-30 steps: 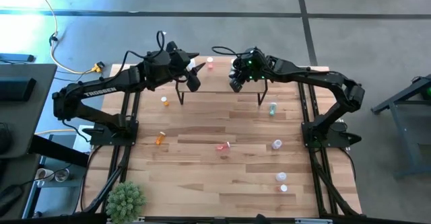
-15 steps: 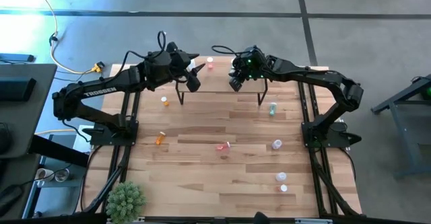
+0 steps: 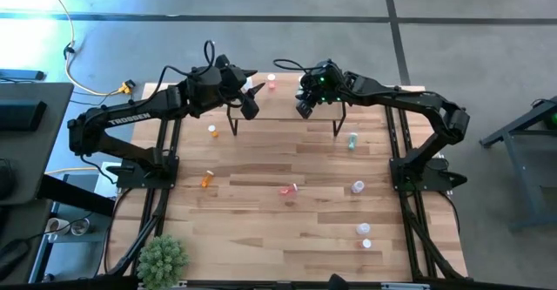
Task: Pick and place medicine bottles onto shelf by color
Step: Put the right blue pill bottle on the shelf aligned with the other blue pill bottle
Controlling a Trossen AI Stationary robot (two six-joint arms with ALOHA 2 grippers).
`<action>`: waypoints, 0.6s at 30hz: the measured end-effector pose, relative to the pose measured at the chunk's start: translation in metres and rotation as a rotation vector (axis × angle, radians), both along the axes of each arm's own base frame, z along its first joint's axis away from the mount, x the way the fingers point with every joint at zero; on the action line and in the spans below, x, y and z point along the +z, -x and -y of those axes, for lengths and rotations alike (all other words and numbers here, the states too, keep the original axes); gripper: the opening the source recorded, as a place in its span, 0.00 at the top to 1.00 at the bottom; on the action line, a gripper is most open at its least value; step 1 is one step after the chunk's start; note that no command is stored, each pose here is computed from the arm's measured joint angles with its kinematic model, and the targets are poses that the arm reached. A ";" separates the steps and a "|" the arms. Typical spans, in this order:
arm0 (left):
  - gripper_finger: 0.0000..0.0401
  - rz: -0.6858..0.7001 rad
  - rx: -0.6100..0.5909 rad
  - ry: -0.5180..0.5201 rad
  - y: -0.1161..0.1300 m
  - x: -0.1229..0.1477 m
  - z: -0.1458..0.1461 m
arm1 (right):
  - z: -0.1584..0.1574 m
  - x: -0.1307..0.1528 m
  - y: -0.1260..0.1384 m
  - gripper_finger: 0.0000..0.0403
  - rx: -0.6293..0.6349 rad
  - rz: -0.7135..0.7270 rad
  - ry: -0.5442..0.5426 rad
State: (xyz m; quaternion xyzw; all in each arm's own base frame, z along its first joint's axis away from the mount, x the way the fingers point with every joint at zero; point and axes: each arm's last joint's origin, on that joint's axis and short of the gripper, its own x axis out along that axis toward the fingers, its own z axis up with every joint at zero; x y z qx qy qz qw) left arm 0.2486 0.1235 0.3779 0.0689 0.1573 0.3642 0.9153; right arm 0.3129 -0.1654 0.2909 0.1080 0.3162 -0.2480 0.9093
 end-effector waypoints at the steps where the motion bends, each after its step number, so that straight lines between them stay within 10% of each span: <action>1: 0.53 0.000 0.000 0.000 0.000 0.000 0.000 | 0.000 0.000 0.000 0.75 0.000 0.000 0.000; 18: 0.52 -0.023 -0.008 -0.024 0.000 0.000 0.000 | 0.000 0.000 0.000 0.59 0.012 -0.007 0.012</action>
